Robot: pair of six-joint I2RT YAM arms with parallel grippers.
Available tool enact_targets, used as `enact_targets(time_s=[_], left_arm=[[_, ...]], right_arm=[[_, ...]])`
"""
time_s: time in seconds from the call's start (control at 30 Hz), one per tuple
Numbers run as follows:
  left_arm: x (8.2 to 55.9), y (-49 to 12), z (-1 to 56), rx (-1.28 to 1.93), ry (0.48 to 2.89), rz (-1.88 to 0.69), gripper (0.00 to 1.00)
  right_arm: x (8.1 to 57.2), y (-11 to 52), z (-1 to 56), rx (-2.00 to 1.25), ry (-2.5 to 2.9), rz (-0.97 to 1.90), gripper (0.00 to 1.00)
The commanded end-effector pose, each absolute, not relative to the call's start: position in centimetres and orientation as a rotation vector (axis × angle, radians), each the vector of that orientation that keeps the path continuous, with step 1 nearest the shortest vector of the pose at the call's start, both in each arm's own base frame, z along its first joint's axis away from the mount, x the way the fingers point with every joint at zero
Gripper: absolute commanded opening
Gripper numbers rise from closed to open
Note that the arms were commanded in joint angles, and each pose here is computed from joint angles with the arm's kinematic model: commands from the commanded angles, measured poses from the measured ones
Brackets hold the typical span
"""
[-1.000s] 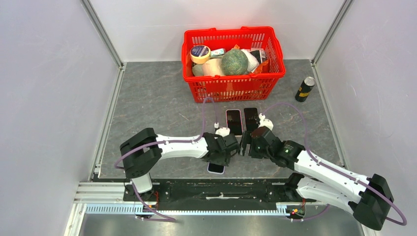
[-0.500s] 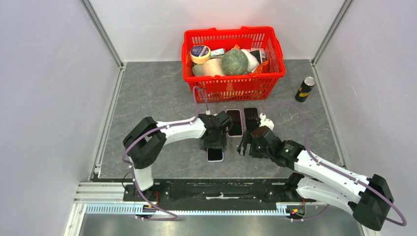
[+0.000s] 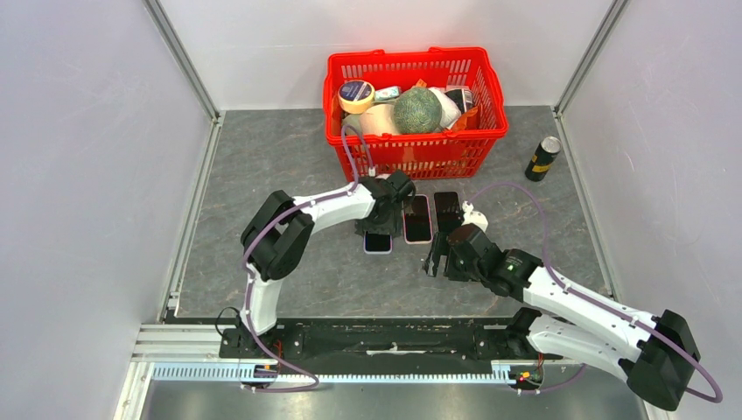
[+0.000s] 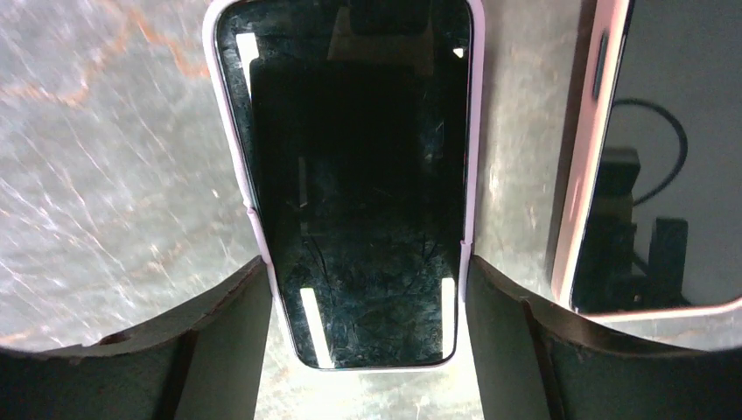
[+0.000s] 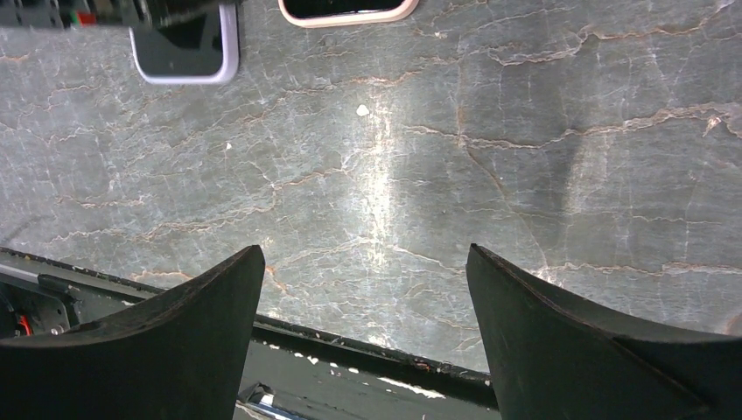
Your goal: Put the phone into the phone case
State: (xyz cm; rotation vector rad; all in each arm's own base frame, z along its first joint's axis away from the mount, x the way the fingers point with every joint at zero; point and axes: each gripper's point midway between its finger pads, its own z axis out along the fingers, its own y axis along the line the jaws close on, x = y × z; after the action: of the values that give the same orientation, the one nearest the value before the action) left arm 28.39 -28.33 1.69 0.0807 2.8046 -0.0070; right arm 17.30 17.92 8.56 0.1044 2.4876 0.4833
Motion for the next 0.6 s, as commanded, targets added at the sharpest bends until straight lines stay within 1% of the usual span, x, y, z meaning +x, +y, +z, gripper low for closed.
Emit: enact_targets(time_s=[0.0, 0.33, 0.4, 0.5, 0.57], left_arm=[[37.2, -26.6, 2.2, 0.039, 2.532, 0.144, 0.35], [37.8, -26.7, 1.2, 0.025, 2.557, 0.144, 0.36], [37.6, -26.7, 1.2, 0.022, 2.562, 0.132, 0.43], [37.2, -26.7, 1.9, 0.016, 2.556, 0.104, 0.65], [37.0, -26.6, 2.5, 0.009, 2.545, 0.080, 0.75]], right_arm=[[17.8, 17.8, 9.0, 0.095, 2.472, 0.468, 0.92], [17.7, 18.0, 8.8, 0.088, 2.487, 0.468, 0.92], [17.6, 18.0, 8.8, 0.086, 2.489, 0.470, 0.92], [17.7, 18.0, 8.8, 0.086, 2.492, 0.469, 0.93], [17.7, 18.1, 8.8, 0.083, 2.492, 0.470, 0.94]])
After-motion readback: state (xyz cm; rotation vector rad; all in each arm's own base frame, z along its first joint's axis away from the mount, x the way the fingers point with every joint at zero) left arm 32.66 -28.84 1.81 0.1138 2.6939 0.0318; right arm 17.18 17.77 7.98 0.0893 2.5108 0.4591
